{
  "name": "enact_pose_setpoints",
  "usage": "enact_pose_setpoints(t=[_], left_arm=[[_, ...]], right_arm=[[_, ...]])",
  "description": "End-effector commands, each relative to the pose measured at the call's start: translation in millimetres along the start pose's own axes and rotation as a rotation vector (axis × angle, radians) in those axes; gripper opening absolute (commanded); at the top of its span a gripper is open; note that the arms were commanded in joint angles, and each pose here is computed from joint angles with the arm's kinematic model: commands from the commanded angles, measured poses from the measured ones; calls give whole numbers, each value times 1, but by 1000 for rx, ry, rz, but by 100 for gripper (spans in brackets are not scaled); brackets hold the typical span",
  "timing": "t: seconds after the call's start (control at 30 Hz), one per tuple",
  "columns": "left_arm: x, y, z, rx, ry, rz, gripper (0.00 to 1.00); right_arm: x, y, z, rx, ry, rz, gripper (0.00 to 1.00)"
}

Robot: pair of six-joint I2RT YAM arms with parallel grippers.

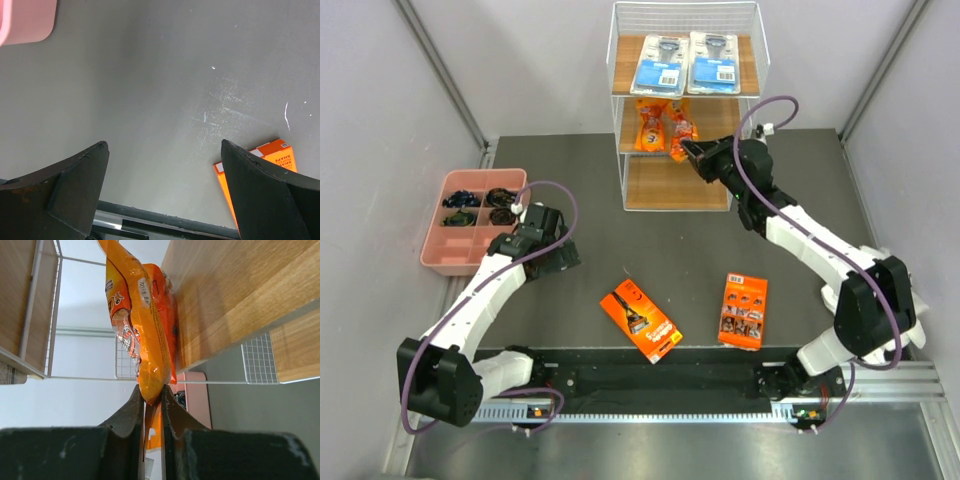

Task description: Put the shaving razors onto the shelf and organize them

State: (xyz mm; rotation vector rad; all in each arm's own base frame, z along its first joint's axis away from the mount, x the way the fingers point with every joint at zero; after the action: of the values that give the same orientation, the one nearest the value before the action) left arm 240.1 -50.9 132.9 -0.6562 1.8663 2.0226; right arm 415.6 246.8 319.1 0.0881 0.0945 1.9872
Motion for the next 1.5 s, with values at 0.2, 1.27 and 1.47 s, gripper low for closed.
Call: enact_pose_setpoints(t=[0.2,1.27,1.47], left_arm=[[-8,2,-4,29,4,-42,98],[-4,-1,-3,27,-3,-38,98],[-3,-1,-3,30,-1,-41,98]], right_arm=[[-8,-24,33,-94,-51,-4,0],[-14,-46,3,54,-73,-46,24],[-13,-43,5,47,-78,-42,36]])
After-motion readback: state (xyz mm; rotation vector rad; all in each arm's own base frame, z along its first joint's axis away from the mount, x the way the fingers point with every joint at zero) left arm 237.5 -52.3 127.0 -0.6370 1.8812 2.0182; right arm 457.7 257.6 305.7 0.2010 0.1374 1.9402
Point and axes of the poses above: each gripper's point midway between its finger pads, its own y axis back along the fingers, its own z axis along the line the jaws close on, x = y × z, the point moved 2 cm from there along y, back along the fingers, and after that the axes turned 15 degrees about -y, right-handed, at the moved point
